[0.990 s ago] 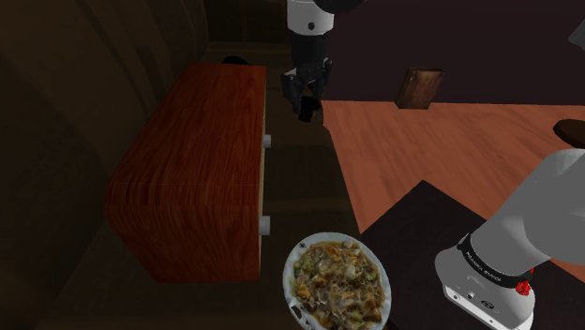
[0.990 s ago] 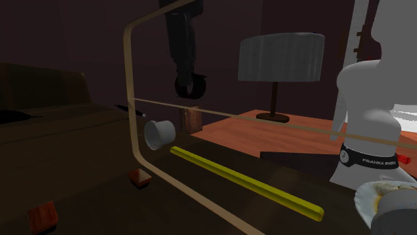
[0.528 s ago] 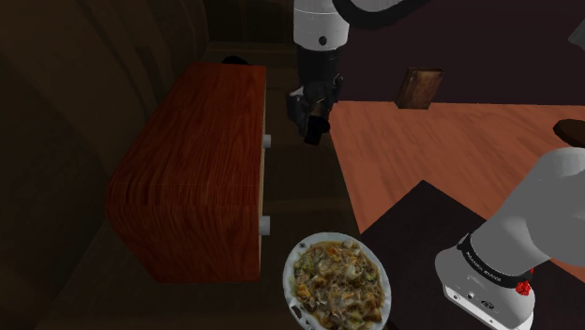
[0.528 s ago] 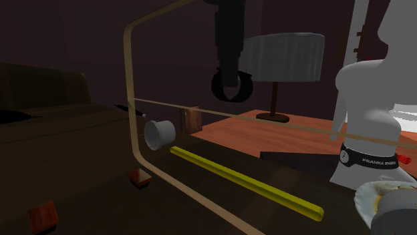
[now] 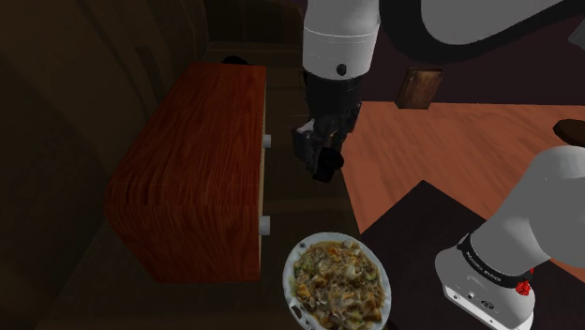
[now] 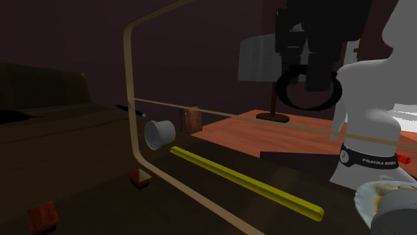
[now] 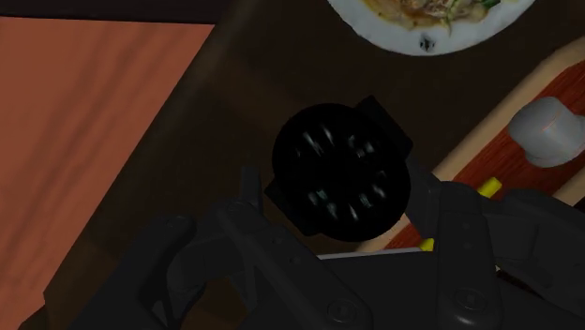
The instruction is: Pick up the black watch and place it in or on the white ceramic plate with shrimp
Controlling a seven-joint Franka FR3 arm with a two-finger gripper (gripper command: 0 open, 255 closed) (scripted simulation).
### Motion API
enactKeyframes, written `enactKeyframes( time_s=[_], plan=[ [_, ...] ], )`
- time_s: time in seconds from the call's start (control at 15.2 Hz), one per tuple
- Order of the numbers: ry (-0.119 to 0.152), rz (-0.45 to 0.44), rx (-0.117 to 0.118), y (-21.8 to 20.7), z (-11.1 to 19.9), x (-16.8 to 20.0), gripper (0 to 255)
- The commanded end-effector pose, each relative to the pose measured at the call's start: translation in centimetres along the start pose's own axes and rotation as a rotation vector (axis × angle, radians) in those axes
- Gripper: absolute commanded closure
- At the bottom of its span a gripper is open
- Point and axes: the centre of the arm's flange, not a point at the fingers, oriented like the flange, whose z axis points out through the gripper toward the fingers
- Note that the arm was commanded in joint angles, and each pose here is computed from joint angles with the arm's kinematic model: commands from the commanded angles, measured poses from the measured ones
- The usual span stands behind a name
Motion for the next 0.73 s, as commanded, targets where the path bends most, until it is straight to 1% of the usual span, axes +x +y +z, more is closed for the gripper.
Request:
enactKeyframes(
  time_s=[0.0,0.66],
  plan=[
    [0.0,0.001,0.0,-1.4,0.0,-2.4,255],
    [0.0,0.001,0.0,-9.1,-0.1,-13.0,255]
  ],
)
